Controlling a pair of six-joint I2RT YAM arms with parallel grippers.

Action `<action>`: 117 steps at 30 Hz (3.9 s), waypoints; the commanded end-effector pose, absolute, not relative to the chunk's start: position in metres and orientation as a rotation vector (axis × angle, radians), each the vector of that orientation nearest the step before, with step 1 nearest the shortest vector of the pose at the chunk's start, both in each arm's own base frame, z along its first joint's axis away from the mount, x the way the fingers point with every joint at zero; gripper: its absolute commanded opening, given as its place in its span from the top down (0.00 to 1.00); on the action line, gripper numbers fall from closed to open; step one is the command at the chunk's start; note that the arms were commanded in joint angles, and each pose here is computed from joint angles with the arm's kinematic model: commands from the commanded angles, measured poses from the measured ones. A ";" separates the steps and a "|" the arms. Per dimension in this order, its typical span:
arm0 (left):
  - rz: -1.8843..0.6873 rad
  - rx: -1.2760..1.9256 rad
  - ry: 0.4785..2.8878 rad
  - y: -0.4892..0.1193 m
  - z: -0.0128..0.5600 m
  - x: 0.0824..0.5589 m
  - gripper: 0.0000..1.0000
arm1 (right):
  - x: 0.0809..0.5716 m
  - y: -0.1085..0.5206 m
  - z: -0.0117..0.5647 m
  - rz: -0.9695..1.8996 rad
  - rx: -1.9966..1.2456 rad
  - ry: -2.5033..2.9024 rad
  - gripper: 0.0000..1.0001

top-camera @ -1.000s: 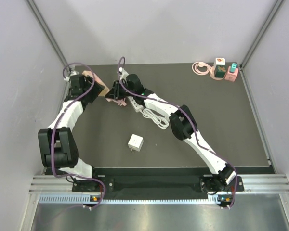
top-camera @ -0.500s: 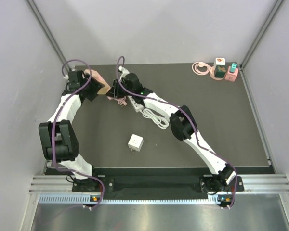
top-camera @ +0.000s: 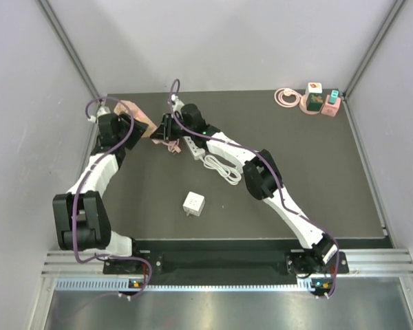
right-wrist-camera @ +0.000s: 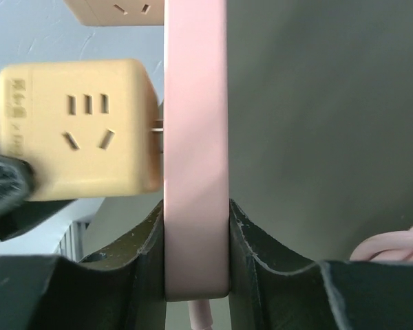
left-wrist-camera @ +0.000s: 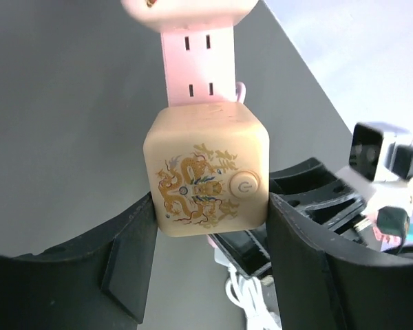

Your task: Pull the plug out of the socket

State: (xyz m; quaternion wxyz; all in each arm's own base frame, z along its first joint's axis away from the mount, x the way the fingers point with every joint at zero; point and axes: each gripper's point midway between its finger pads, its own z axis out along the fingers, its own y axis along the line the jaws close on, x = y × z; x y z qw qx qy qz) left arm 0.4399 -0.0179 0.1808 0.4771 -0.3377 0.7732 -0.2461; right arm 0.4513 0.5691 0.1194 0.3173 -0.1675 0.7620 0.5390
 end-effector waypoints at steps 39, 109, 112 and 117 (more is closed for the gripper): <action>-0.633 -0.493 2.492 -0.122 0.110 0.208 1.00 | 0.498 0.540 0.078 1.192 -0.285 2.024 1.00; -0.439 -0.880 1.492 0.060 0.173 0.574 0.07 | 0.487 0.545 0.086 1.223 -0.359 2.005 1.00; -0.455 -0.872 1.512 0.058 0.162 0.584 0.10 | 0.488 0.546 0.087 1.227 -0.356 2.000 1.00; -0.486 -0.822 1.545 0.050 0.156 0.591 0.17 | 0.489 0.546 0.085 1.226 -0.351 2.003 1.00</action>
